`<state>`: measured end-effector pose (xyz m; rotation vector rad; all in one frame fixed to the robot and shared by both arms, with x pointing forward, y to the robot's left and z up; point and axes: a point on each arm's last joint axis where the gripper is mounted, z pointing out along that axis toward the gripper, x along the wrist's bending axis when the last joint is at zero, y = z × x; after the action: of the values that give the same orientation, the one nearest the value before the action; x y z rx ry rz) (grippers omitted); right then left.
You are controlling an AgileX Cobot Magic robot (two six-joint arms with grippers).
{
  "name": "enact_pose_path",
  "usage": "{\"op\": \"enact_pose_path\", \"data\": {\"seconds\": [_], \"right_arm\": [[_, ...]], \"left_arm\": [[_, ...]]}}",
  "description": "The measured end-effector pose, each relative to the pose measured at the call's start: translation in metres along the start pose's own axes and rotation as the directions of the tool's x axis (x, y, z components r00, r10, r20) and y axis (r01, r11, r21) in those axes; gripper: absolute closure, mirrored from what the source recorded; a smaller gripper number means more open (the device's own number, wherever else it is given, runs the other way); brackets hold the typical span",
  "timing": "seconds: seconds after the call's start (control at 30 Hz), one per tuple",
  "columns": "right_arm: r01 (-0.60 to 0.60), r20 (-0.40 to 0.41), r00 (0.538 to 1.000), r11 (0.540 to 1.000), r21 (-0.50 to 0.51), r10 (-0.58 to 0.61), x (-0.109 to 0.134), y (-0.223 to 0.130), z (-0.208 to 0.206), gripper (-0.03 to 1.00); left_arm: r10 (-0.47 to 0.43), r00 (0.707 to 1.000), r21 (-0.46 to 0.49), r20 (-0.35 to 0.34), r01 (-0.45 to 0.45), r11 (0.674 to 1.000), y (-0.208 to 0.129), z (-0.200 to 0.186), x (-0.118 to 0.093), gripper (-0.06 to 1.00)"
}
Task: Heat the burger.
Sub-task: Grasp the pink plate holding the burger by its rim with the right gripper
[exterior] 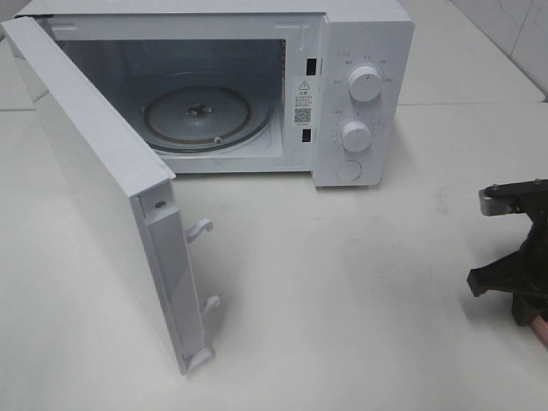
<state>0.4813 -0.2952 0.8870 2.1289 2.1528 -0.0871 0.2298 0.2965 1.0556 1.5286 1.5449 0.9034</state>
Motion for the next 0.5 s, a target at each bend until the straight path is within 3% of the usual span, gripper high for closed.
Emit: {"op": "enact_pose_path", "data": {"seconds": [0.07, 0.3, 0.5], "right_arm": [[0.002, 0.002, 1.0, 1.0, -0.013, -0.002, 0.0, 0.001, 0.0, 0.84], [-0.011, 0.001, 1.0, 1.0, -0.019, 0.011, 0.0, 0.001, -0.001, 0.84], [-0.002, 0.036, 0.999, 0.999, -0.034, 0.003, 0.002, -0.002, -0.012, 0.92]], "left_arm": [[0.0, 1.0, 0.0, 0.0, 0.0, 1.0, 0.0, 0.0, 0.0, -0.05], [0.0, 1.0, 0.0, 0.0, 0.0, 1.0, 0.0, 0.0, 0.0, -0.05], [0.0, 1.0, 0.0, 0.0, 0.0, 1.0, 0.0, 0.0, 0.0, -0.05]]}}
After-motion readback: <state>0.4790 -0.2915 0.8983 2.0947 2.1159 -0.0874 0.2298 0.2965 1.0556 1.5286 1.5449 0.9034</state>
